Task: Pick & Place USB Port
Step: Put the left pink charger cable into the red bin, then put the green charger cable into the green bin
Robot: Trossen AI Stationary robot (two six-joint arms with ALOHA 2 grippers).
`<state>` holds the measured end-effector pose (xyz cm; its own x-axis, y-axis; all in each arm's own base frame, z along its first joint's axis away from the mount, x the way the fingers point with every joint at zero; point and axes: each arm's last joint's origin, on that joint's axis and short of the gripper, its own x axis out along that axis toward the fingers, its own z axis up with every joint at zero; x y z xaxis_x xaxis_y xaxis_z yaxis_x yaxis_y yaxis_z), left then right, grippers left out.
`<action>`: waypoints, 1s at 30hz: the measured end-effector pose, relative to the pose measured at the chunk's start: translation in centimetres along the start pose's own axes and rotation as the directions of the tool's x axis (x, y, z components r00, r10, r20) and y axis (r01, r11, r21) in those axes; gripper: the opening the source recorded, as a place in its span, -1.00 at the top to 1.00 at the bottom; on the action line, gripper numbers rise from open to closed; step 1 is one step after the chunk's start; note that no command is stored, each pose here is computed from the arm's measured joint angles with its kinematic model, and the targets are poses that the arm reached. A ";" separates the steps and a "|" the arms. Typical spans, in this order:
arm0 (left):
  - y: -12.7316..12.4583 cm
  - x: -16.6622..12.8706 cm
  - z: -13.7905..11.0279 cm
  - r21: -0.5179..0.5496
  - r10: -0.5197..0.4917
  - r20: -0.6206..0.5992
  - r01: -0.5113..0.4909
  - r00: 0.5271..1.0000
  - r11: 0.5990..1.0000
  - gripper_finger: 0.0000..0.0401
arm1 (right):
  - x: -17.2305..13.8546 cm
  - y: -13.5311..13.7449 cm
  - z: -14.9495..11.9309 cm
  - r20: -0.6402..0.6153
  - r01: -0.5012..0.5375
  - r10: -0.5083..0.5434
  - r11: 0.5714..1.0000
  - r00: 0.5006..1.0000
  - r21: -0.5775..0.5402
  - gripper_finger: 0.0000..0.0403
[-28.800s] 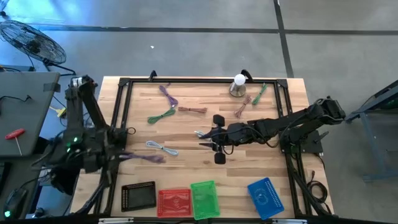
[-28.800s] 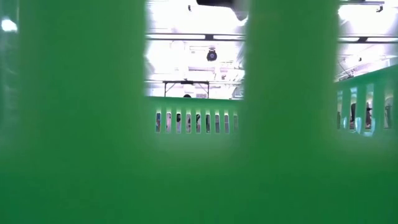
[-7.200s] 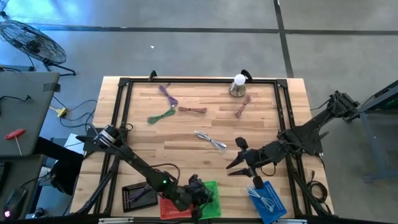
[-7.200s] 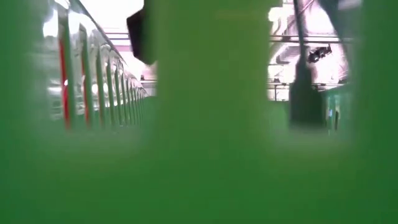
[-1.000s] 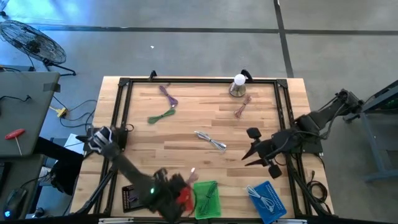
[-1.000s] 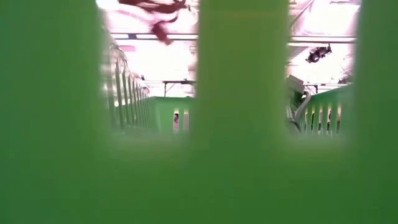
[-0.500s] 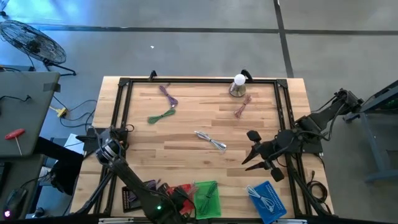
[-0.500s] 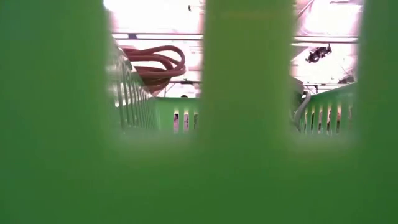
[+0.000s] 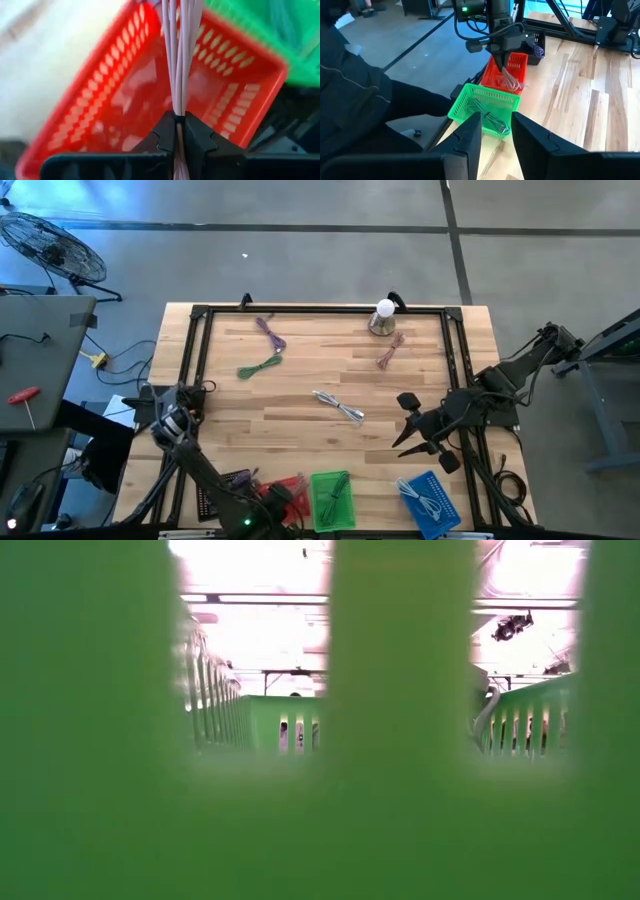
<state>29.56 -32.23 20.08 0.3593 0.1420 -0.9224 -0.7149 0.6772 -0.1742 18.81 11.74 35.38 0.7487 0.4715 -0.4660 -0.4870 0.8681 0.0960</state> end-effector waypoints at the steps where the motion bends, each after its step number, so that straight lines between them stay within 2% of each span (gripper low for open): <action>1: 0.1 0.0 -0.1 -0.012 0.018 -0.038 -0.019 0.999 1.000 0.95 | 0.0 0.0 0.0 -0.001 0.000 0.000 1.000 1.000 -0.002 0.51; 5: 0.2 0.0 -0.3 -0.033 0.030 -0.129 -0.034 0.991 0.999 0.83 | 0.0 0.0 0.0 -0.001 0.001 -0.001 1.000 1.000 -0.002 0.51; 9: -0.1 0.0 -0.2 -0.042 -0.004 -0.077 0.000 0.997 0.999 0.54 | 0.0 0.0 0.0 -0.002 0.001 -0.001 1.000 1.000 -0.004 0.51; 15: -0.2 0.1 0.2 -0.053 -0.010 -0.075 0.006 0.997 0.999 0.13 | 0.0 0.0 0.0 -0.001 0.005 -0.005 1.000 1.000 -0.014 0.51; 18: -0.3 0.0 0.5 -0.059 -0.010 -0.080 0.005 0.997 0.998 -0.01 | 0.0 0.0 0.0 -0.001 0.005 -0.005 1.000 1.000 -0.014 0.51; 21: -0.5 -0.8 1.1 -0.066 -0.014 -0.072 0.009 0.997 0.998 -0.07 | 0.0 0.0 0.0 -0.003 0.005 -0.005 1.000 1.000 -0.017 0.51; 26: -0.9 -3.8 2.2 -0.060 0.002 -0.065 -0.006 0.998 0.998 -0.04 | 0.0 0.0 -0.1 -0.013 0.006 -0.006 1.000 1.000 -0.021 0.51; 30: 0.2 -7.5 4.2 -0.015 0.110 0.013 -0.110 0.994 0.994 0.02 | 0.0 0.0 -0.3 -0.026 0.007 -0.007 1.000 1.000 -0.021 0.51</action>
<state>29.28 -30.12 28.37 0.2858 0.2250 -0.9315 -0.7593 0.6462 -0.0768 18.71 11.66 35.16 0.7405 0.4611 -0.4890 -0.4915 0.8677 0.0740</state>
